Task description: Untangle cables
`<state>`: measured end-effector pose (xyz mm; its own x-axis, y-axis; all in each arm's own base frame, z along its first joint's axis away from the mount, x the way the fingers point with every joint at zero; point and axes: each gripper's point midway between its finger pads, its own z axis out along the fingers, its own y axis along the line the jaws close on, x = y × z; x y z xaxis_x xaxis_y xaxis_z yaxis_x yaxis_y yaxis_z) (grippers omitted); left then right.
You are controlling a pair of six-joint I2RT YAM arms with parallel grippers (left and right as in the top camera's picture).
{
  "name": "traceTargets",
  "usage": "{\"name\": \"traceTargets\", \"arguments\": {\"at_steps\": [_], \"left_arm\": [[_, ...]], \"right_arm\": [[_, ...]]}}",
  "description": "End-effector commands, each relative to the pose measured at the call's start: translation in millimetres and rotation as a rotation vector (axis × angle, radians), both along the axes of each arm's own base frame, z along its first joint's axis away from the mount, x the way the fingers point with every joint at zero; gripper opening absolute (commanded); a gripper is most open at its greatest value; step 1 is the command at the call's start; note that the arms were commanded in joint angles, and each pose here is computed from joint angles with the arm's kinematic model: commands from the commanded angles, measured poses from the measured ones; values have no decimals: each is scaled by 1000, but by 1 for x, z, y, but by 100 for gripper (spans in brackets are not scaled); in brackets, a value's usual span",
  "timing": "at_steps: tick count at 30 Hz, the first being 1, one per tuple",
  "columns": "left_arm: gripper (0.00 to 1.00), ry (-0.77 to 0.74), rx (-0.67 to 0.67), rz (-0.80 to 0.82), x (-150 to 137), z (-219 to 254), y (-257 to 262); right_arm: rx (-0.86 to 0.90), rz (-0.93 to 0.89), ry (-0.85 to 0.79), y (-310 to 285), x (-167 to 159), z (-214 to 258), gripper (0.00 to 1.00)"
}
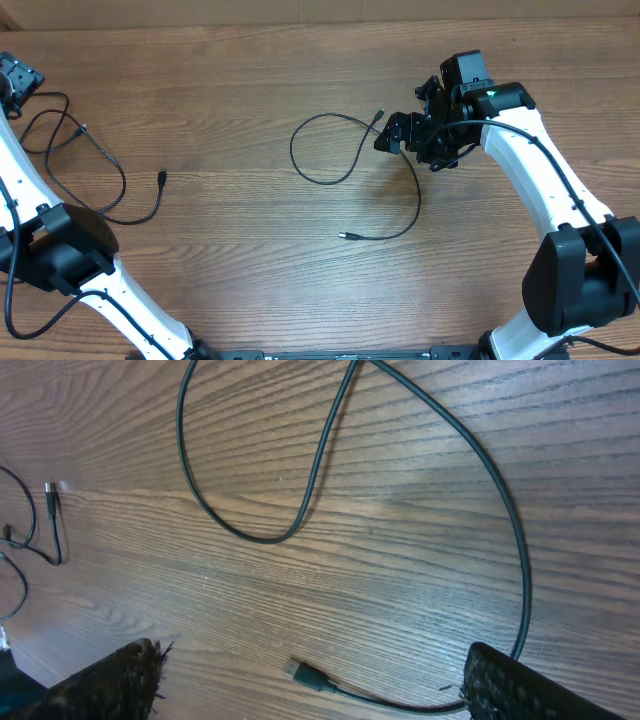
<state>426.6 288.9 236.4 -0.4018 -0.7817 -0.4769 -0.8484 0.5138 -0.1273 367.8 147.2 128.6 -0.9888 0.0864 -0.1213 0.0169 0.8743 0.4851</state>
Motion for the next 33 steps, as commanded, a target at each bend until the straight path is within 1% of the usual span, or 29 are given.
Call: {"name": "traceTargets", "arguments": {"at_steps": [1,8,13,16,20,23,25,27,30,33], "left_arm": [[78,-46,13,-18,0,22,-8],[76,-179,95,-66,-18,100,-43],[77,-292,186,-162,-36,164,-83],[79,-339,188,-242,-46,186,-115],[79,-335,123,-375,-48,185,-160],[73,-285,82,-510,-44,172,-196],[72,-251,77,-610,-39,164,-223],[72,-225,81,-697,-35,157,-249],[75,-191,85,-856,-30,145,-295],[78,-169,90,-1104,-27,130,-347]], "right_arm": [[-9,-3,-2,-1,0,-2,95],[-13,-6,-19,-1,4,-1,95],[-41,-22,-20,-6,5,-3,94],[-67,-54,-16,-11,7,-5,94],[-63,-61,-26,-10,10,-4,94],[-62,-65,-29,-10,11,-4,94],[-82,-89,-23,-14,12,-6,94],[-122,-142,-11,-22,13,-9,94],[-155,-195,-3,-30,15,-11,95],[-166,-234,5,-34,16,-12,95]]}}
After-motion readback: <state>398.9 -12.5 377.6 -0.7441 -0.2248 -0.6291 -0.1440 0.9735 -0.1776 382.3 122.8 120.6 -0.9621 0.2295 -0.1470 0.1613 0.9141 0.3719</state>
